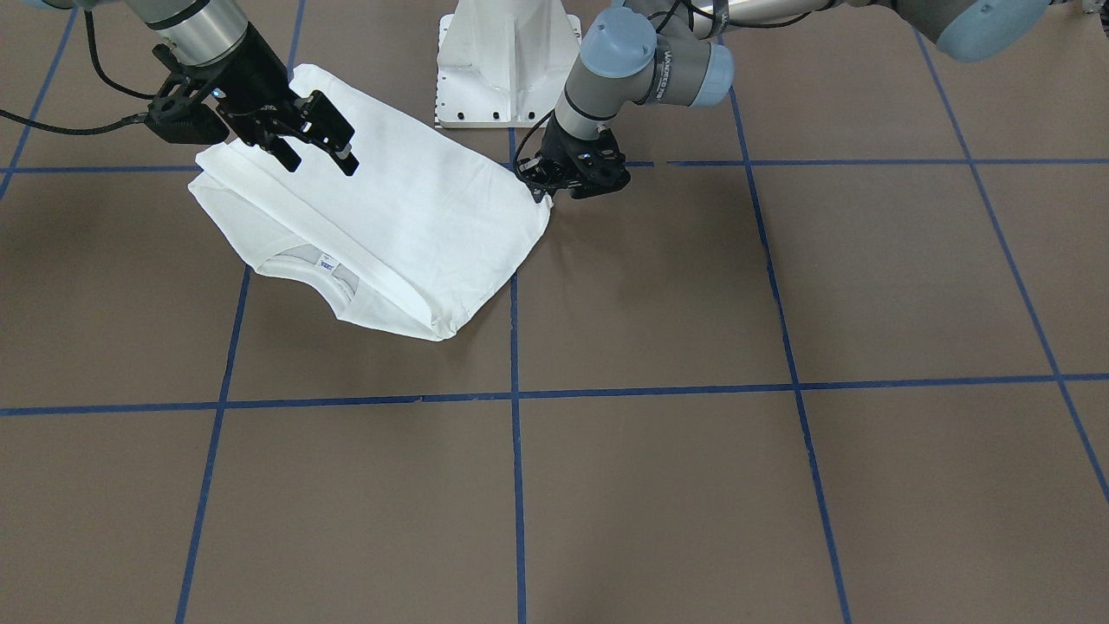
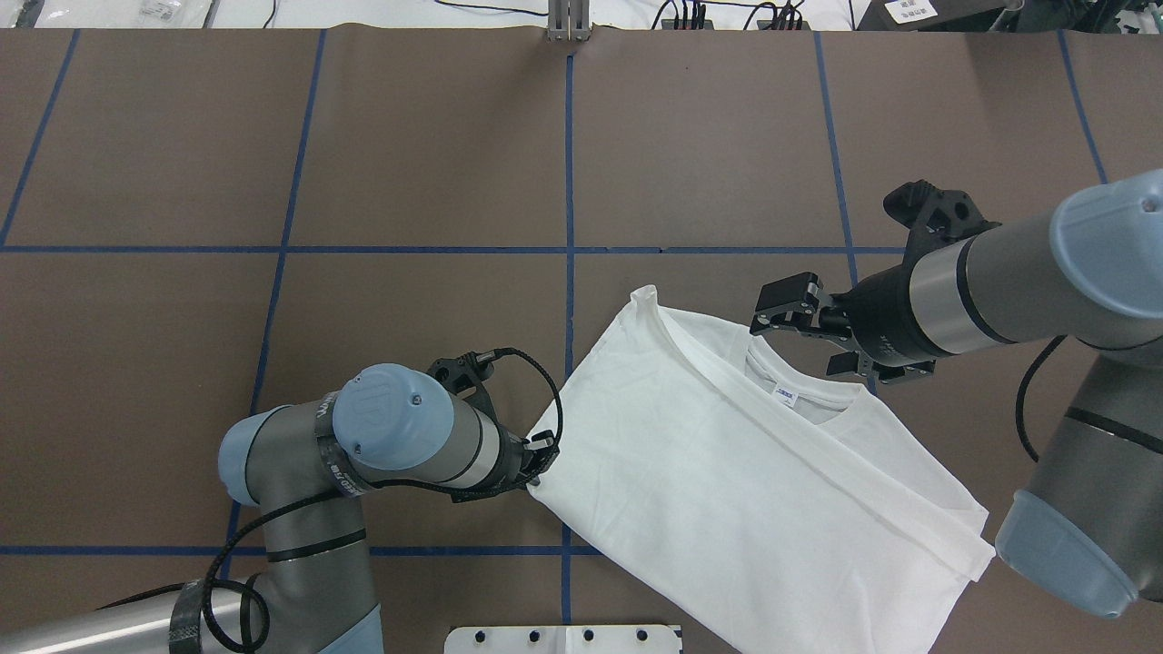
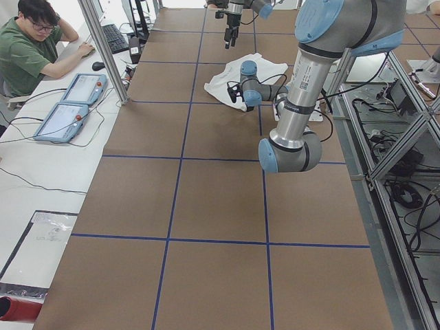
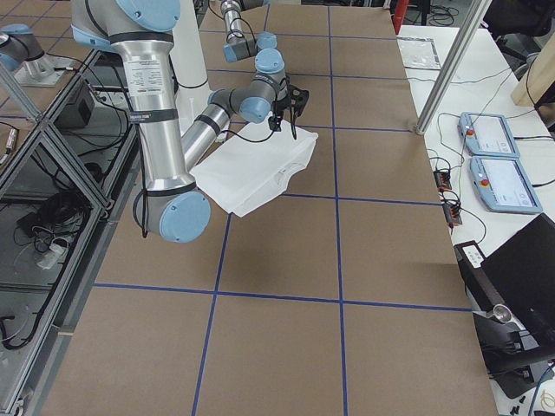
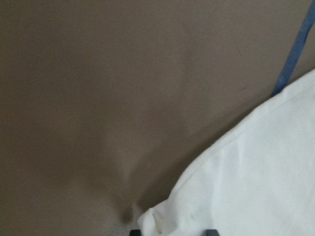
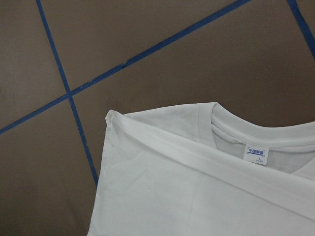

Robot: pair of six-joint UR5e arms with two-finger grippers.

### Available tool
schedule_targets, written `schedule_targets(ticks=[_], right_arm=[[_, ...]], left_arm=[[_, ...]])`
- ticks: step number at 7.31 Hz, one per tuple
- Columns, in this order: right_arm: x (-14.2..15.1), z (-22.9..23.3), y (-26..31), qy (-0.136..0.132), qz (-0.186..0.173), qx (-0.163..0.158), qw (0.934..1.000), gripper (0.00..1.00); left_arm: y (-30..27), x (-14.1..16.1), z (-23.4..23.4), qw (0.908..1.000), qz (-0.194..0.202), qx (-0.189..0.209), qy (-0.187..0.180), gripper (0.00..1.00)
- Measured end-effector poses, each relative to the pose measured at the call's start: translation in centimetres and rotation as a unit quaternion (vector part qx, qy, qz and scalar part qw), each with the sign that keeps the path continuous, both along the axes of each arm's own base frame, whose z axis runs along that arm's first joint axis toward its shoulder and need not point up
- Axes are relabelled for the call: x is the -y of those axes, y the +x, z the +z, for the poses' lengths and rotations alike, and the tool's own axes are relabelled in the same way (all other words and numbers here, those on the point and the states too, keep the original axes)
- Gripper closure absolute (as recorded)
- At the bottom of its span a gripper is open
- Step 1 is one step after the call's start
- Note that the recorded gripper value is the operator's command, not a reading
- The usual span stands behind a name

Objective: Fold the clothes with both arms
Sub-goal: 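Push the shirt corner away from the robot with the left gripper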

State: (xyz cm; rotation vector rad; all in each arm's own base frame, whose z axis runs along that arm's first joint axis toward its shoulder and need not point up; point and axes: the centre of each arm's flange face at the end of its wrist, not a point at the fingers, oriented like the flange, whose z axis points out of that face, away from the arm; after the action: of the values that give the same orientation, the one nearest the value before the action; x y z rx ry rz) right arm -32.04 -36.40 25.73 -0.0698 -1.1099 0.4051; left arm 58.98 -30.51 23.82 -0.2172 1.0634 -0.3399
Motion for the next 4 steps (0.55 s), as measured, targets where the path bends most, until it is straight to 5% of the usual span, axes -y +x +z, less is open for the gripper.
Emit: schedule_targets(ticks=[4], right_arm=[[0.0,-0.1,0.0,0.001,0.001,0.001,1.0,0.0]], left_arm=[[-3.6,5.9,-0.1,0.999,-0.043,-0.005,0.01,1.0]])
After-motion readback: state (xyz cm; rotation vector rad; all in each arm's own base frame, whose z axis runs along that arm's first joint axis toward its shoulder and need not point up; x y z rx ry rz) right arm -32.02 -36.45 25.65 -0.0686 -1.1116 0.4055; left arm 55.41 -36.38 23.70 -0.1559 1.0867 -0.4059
